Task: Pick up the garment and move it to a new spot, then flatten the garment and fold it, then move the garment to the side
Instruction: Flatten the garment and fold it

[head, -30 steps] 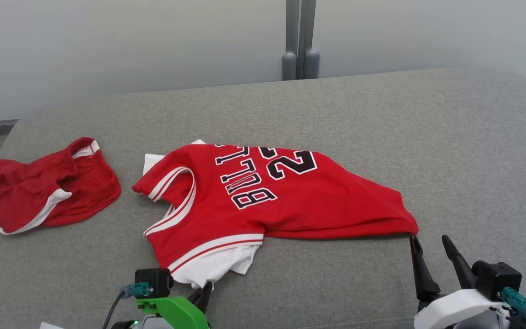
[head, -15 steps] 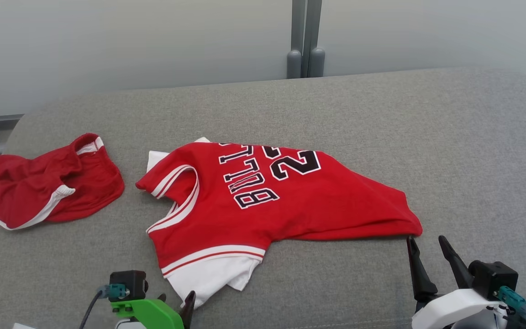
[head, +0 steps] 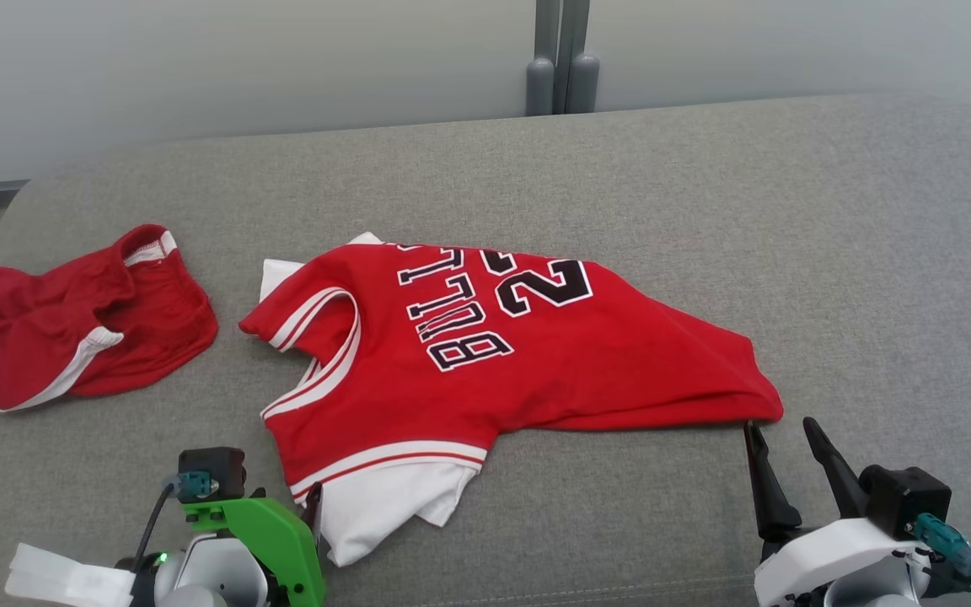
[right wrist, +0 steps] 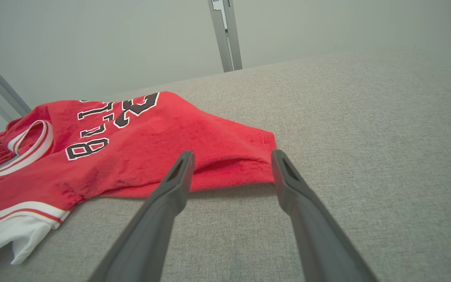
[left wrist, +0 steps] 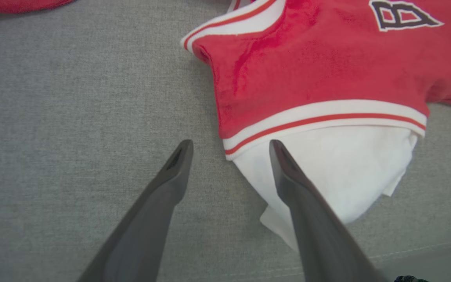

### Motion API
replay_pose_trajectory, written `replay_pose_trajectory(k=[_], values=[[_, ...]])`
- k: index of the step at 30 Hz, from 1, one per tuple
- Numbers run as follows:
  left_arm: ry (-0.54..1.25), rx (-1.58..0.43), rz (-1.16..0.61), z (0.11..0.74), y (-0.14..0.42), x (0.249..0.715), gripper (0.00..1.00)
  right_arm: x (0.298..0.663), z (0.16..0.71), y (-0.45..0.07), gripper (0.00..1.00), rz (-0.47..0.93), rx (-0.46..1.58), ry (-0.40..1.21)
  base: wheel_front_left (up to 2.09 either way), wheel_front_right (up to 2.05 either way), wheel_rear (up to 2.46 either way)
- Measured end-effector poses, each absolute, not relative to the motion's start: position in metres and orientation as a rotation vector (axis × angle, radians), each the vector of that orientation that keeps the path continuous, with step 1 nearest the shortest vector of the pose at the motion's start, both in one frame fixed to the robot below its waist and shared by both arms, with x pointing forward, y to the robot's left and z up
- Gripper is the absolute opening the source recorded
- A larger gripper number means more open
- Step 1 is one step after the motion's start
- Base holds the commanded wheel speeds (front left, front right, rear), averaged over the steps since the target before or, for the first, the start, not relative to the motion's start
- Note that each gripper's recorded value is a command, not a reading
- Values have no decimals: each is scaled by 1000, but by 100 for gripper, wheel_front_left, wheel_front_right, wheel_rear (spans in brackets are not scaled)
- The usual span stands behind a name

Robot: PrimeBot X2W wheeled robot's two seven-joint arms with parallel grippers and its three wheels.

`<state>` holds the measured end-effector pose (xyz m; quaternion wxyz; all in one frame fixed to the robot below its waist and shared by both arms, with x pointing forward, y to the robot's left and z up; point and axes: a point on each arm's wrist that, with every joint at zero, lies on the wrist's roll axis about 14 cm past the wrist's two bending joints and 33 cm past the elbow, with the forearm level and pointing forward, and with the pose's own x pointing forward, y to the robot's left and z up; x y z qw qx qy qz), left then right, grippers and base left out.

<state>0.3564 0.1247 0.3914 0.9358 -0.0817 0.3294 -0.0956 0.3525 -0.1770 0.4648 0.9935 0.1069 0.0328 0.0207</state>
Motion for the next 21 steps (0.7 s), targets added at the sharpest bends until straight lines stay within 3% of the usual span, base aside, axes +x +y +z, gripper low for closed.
replay_pose_trajectory(k=[5, 6, 8, 10, 21], values=[[694, -171, -196, 381, 122, 365, 100, 355, 461, -180, 100, 33, 208, 79, 0, 0, 0], [690, -172, -192, 379, 122, 368, 92, 357, 460, -181, 100, 29, 206, 82, 0, 0, 0], [694, -174, -189, 376, 121, 370, 43, 357, 458, -182, 100, 26, 205, 88, 0, 0, 0], [694, -175, -191, 374, 121, 371, 0, 357, 456, -182, 100, 25, 205, 92, 0, 0, 0], [537, -198, -163, 406, 130, 400, 0, 362, 458, -175, 100, 48, 205, 88, 0, 0, 0]])
